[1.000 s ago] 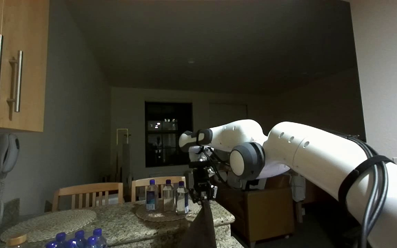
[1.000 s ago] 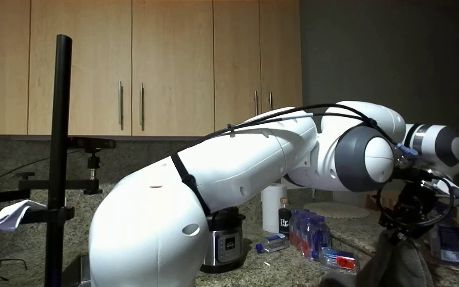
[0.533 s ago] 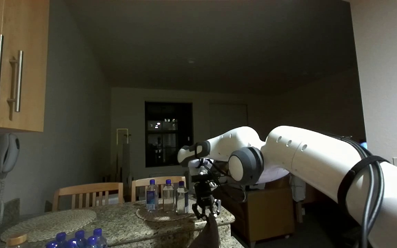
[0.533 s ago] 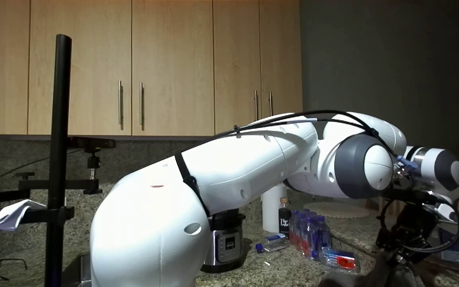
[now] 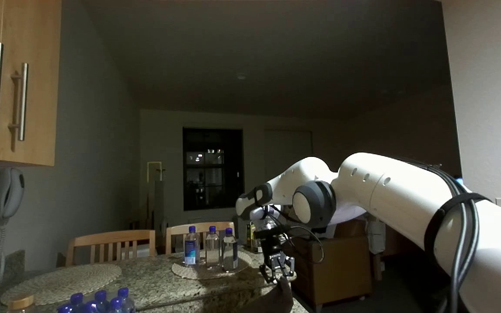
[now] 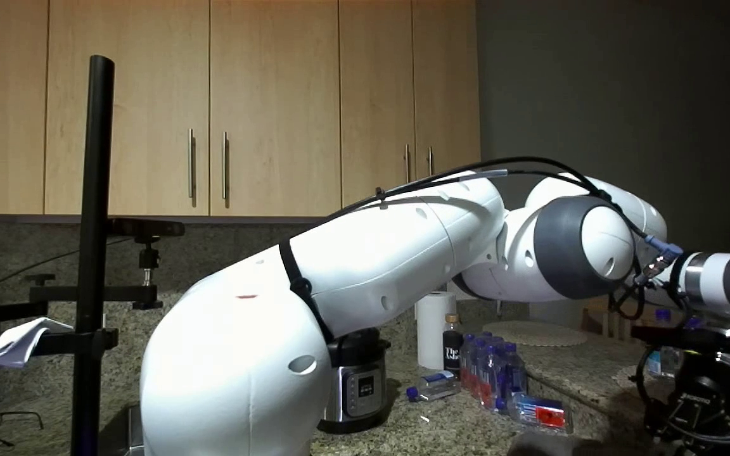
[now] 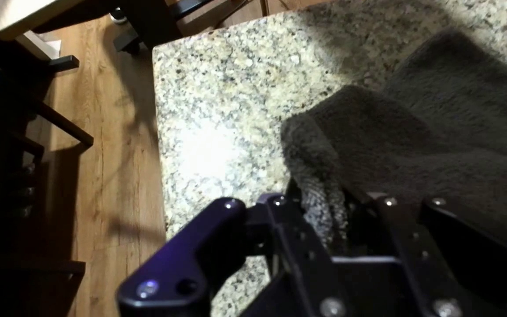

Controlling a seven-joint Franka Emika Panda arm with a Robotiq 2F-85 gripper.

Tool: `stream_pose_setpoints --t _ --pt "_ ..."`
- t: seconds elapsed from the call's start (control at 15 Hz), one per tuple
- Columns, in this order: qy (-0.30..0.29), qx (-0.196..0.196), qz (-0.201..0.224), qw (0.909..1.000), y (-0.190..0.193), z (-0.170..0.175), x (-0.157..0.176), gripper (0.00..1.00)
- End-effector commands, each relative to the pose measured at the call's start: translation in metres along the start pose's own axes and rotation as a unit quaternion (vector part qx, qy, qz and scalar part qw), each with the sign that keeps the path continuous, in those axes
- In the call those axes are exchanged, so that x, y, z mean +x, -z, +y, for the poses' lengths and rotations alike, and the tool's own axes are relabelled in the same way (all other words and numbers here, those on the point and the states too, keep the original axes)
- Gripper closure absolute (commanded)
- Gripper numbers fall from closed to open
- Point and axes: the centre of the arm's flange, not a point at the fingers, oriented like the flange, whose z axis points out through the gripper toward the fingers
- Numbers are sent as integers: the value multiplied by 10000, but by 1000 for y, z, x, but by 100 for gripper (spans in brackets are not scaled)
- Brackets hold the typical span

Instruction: Move the grey towel to the right.

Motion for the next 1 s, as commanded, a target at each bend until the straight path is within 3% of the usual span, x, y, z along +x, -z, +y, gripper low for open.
stream_pose_setpoints --t 0.0,0.4,0.6,0.67,0.73,0.93 --pt "-252 115 204 9994 -45 47 -44 90" --pt "-290 -320 -384 9983 -90 56 -46 90" --pt "-517 -454 -468 9965 -109 59 -49 90" --pt "-597 -436 -391 9965 -110 62 -48 60" --pt "-671 -367 -246 9968 -109 64 -48 59" --pt "-808 63 307 9962 -98 71 -49 41"
